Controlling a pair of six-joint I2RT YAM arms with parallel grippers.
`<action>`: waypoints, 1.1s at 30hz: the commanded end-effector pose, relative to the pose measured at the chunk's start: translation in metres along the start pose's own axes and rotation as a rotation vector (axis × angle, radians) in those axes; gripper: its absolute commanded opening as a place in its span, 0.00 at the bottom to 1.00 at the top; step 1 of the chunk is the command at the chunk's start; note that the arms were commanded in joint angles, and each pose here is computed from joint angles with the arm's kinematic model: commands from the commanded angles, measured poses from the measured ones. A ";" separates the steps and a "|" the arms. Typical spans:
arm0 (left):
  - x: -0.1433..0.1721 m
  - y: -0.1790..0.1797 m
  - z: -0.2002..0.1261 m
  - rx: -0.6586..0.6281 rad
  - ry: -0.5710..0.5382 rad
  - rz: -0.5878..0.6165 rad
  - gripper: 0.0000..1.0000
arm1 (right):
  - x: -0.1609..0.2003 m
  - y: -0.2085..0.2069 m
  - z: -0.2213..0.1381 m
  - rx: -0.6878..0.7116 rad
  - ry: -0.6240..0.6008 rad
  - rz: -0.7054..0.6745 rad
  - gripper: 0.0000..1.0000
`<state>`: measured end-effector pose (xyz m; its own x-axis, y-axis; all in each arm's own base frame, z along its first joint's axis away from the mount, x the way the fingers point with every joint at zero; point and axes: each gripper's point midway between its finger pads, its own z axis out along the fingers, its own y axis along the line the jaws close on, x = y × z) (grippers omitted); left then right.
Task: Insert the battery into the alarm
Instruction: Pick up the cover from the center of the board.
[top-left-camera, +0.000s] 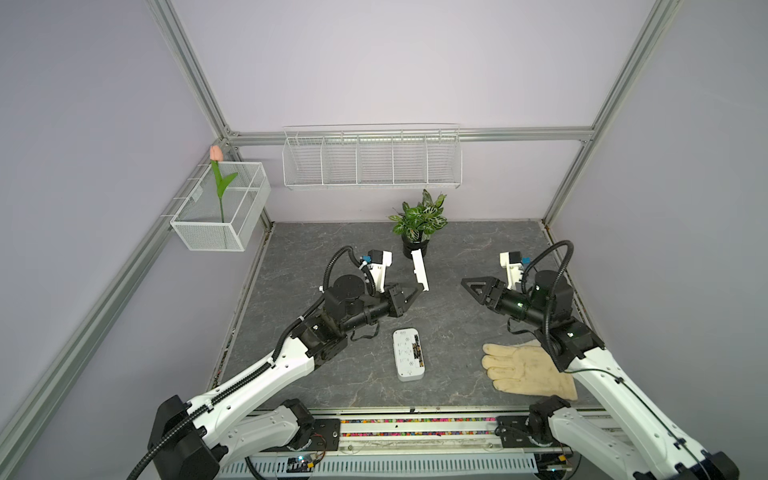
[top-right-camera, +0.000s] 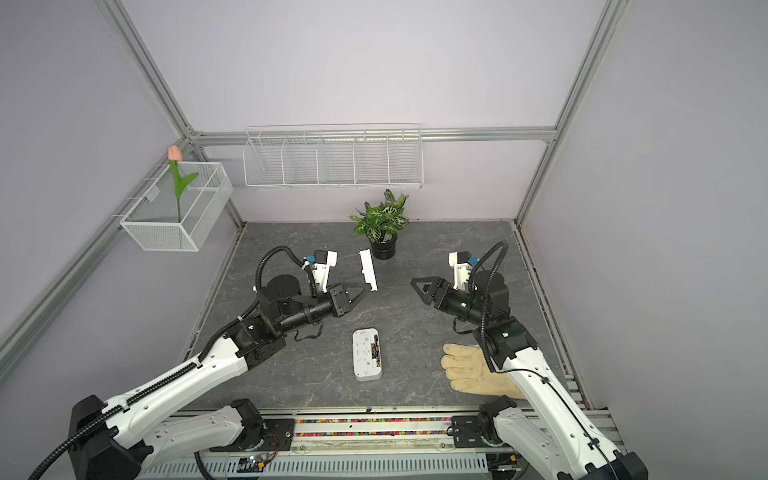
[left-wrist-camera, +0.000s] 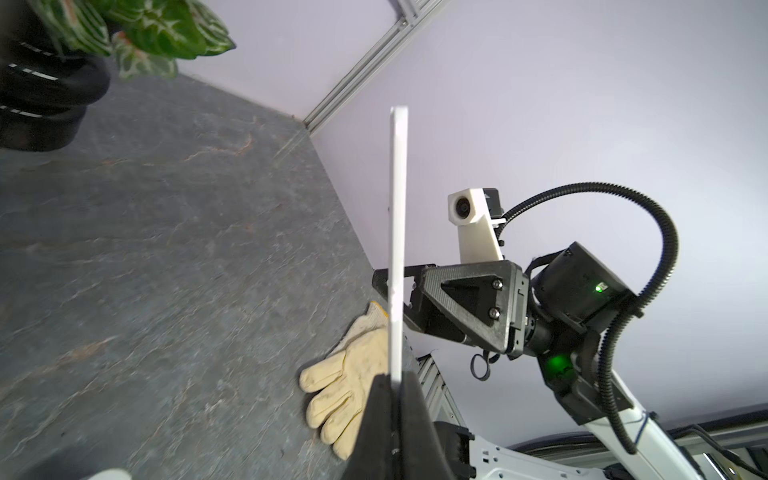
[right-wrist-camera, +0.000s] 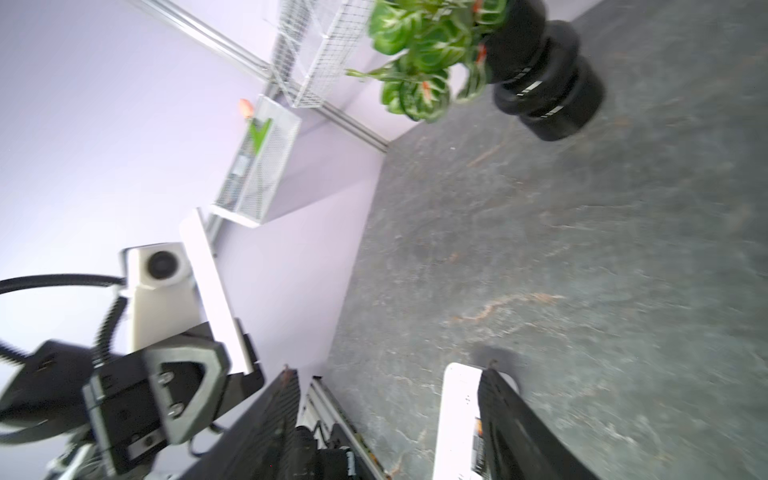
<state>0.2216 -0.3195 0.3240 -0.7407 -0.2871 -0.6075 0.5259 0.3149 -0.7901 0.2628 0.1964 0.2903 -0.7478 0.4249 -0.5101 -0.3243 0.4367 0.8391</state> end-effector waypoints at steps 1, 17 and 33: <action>-0.016 -0.031 0.004 0.163 -0.048 -0.043 0.00 | -0.008 0.056 -0.012 -0.237 -0.012 -0.008 0.72; -0.017 -0.059 0.020 0.328 0.013 -0.094 0.00 | -0.006 0.089 0.005 -0.361 0.047 0.040 0.60; -0.005 -0.084 0.019 0.416 0.065 -0.133 0.00 | -0.019 0.127 0.006 -0.503 0.058 0.060 0.39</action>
<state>0.1935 -0.3616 0.3684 -0.8405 -0.2324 -0.4894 0.5150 -0.0623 -0.8549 0.2500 0.2466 0.3854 -0.8066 0.4014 -0.4339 -0.4657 0.0205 0.8847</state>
